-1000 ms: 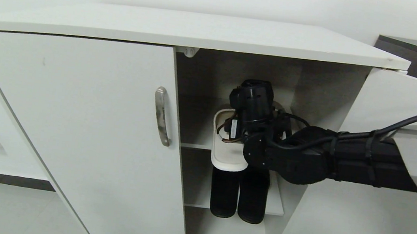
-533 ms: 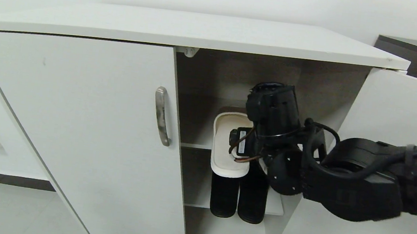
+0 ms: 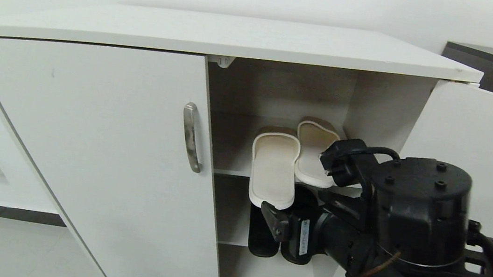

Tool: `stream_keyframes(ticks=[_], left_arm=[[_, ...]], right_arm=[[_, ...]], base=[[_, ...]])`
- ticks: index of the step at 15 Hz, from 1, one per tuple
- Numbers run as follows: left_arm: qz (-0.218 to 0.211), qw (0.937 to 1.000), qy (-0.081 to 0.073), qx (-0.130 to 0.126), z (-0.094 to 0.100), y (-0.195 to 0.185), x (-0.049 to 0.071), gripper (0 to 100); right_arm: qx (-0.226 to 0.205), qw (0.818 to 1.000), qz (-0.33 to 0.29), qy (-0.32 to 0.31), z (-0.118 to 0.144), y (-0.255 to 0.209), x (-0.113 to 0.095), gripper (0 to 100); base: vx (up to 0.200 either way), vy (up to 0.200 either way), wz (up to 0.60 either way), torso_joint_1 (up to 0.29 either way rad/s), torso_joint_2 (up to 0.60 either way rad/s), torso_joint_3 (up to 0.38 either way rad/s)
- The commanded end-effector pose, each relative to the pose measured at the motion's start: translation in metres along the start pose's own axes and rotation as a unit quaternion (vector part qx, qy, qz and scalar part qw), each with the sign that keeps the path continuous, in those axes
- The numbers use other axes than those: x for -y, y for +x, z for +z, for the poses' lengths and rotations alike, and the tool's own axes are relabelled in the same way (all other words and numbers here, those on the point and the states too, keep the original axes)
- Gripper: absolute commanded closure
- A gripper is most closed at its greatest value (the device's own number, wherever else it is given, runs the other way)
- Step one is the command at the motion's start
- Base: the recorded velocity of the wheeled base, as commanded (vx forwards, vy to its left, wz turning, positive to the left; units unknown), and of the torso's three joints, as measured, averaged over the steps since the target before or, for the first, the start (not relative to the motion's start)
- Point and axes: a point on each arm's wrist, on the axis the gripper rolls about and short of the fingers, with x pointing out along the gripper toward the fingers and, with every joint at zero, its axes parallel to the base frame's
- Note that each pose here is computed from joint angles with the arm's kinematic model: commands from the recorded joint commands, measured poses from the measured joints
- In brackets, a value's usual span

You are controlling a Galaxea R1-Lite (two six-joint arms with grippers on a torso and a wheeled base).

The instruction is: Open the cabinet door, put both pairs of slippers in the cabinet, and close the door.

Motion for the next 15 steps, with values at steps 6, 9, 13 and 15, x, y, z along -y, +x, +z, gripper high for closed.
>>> stream_keyframes(ticks=[6, 9, 13, 15], left_arm=[[0.0, 1.0, 0.0, -0.001, 0.0, 0.0001, 0.0, 100], [0.0, 1.0, 0.0, 0.0, 0.0, 0.0, 0.0, 100], [0.0, 1.0, -0.001, 0.0, 0.0, 0.0, 0.0, 100], [0.0, 1.0, -0.001, -0.001, 0.0, 0.0001, 0.0, 100]], right_arm=[[0.006, 1.0, 0.011, -0.008, -0.0042, -0.0116, 0.0045, 100], [0.007, 1.0, 0.012, -0.008, -0.0041, -0.0114, 0.0039, 100], [0.004, 1.0, 0.012, -0.009, -0.0055, -0.011, 0.004, 100], [0.002, 1.0, 0.011, -0.01, -0.0066, -0.0103, 0.0039, 100]], base=[[0.0, 0.0, 0.0, 0.0, 0.0, 0.0], [-0.133, 0.0, 0.0, 0.002, 0.0, 0.002], [-0.2, 0.0, 0.0, 0.005, 0.0, 0.001], [-0.2, 0.0, 0.0, -0.002, 0.0, 0.005]])
